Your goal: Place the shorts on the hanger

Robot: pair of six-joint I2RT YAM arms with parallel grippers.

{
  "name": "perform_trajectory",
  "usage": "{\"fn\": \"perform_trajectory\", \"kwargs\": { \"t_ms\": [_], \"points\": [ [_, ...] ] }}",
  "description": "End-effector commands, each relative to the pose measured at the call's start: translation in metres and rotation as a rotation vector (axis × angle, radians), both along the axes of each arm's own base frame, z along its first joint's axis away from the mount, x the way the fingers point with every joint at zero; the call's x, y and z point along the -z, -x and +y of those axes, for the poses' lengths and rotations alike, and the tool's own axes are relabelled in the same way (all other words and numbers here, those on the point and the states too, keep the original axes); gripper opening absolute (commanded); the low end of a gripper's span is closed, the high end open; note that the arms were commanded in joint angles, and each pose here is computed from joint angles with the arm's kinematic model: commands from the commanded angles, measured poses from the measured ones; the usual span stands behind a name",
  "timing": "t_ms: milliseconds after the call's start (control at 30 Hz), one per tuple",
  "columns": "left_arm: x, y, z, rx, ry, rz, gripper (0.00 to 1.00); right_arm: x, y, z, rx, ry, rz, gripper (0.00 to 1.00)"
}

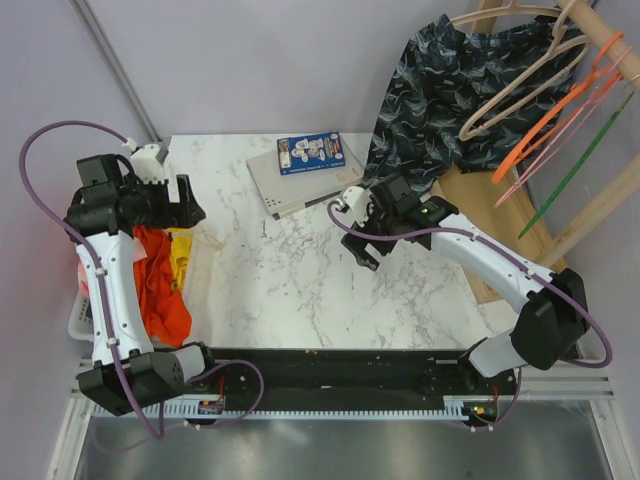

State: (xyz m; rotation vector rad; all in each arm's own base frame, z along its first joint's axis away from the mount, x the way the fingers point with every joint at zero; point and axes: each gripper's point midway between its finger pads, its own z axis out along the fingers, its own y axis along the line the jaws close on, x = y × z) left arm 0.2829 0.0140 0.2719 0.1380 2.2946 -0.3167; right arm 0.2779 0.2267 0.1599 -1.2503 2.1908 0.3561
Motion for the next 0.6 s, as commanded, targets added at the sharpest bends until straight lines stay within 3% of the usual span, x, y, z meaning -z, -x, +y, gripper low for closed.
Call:
{"fn": "perform_trajectory", "kwargs": {
  "t_ms": [0, 233, 567],
  "points": [
    [-0.038, -0.011, 0.006, -0.050, -0.004, -0.067, 0.99, 0.001, -0.004, 0.011, 0.048, -0.049, 0.016, 0.98],
    [-0.055, -0.039, 0.047, -0.245, -0.069, -0.009, 0.99, 0.012, 0.003, 0.003, 0.078, -0.027, 0.050, 0.98],
    [-0.013, -0.032, 0.138, -0.370, -0.358, 0.096, 0.98, 0.016, 0.022, -0.002, 0.020, -0.004, 0.103, 0.98]
  ]
}}
